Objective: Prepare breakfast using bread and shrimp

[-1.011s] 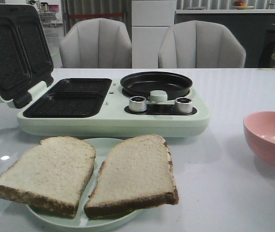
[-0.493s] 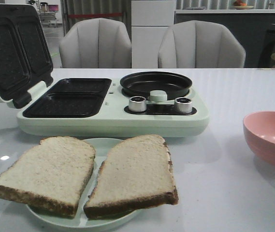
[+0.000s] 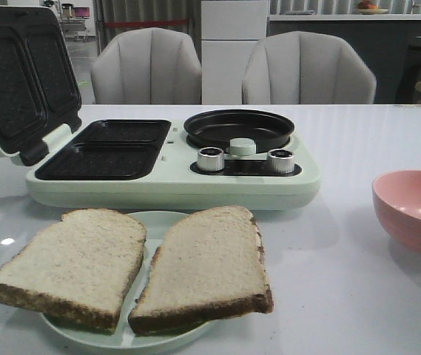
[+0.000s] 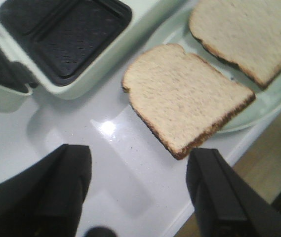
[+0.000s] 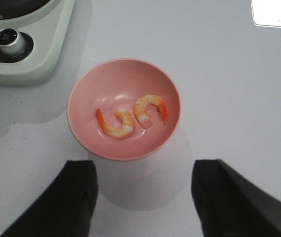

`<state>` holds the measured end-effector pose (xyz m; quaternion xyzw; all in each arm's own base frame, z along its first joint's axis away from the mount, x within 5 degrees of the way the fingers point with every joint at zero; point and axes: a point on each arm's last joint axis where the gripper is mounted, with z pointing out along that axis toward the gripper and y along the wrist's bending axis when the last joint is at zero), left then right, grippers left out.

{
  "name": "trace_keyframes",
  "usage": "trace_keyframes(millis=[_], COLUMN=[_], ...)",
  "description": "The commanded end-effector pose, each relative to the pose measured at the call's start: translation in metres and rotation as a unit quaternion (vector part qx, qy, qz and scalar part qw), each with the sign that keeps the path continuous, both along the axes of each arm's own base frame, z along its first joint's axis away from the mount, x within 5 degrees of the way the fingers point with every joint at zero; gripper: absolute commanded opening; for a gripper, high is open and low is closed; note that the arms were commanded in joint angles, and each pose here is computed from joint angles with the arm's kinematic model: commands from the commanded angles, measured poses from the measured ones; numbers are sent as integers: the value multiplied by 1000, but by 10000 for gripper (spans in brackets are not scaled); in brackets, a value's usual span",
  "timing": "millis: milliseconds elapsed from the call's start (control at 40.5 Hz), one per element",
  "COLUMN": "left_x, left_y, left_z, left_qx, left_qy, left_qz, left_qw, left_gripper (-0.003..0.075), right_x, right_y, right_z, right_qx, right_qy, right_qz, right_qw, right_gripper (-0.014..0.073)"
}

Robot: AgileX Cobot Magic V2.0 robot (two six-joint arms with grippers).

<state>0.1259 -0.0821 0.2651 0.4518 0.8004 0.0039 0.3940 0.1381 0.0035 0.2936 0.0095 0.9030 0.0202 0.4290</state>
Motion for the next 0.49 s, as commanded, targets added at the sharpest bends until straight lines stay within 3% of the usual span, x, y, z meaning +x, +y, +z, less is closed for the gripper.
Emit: trace_keyframes(millis=[0, 247, 469], left_x=[7, 12, 22], left_y=[-19, -42, -57], left_z=[-1, -39, -63], left_qx=[52, 182, 236], left_qy=[-37, -70, -92], left_qz=[-69, -116, -132], left_qw=[996, 974, 958], left_gripper=[457, 457, 457], right_x=[6, 6, 6], right_y=[0, 0, 0], right_z=[16, 16, 16], right_qx=[-1, -1, -1], right_qy=[-52, -52, -52], right_qz=[-1, -1, -1], right_qw=[999, 999, 999], right_gripper=[526, 526, 526])
